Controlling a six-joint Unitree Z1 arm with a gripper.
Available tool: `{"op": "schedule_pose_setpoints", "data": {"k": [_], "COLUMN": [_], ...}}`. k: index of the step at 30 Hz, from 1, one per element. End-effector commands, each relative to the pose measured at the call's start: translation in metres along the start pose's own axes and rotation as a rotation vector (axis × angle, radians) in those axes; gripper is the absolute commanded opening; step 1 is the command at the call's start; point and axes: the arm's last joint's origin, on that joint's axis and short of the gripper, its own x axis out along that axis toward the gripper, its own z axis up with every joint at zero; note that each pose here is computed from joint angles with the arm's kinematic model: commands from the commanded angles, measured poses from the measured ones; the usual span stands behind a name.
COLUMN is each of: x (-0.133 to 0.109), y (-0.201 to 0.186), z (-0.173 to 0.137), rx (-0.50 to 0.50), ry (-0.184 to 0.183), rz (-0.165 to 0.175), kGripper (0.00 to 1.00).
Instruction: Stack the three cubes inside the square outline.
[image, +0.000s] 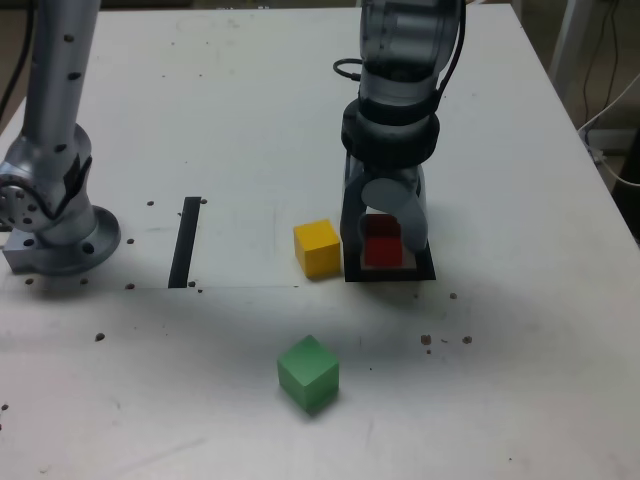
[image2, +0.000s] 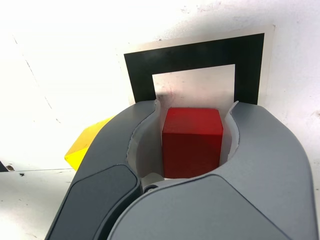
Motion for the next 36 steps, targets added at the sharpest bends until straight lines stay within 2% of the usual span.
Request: {"op": "schedule_pose_setpoints", "data": {"k": [1, 3, 5, 12, 17, 21, 24, 28, 31, 36], "x": [0.002, 0.002, 0.003, 0.0, -0.004, -0.011, -0.019, -0.032, -0.044, -0.06], "y": [0.0, 0.0, 0.0, 0.001, 0.001, 0.0, -0.001, -0.001, -0.001, -0.007], "z": [0.0, 0.0, 0.0, -0.001, -0.004, -0.007, -0.013, -0.03, -0.05, -0.078], "rx": [0.002, 0.001, 0.001, 0.001, -0.002, -0.012, -0.021, -0.032, -0.05, -0.093], "ry": [0.002, 0.002, 0.004, 0.0, -0.008, -0.017, -0.018, 0.009, 0.029, 0.04], "rz": [0.006, 0.009, 0.012, 0.013, 0.022, 0.042, 0.064, 0.086, 0.092, 0.095], "kGripper": [0.19, 0.2, 0.25, 0.65, 0.84, 0.97, 0.99, 0.99, 1.0, 1.0]}}
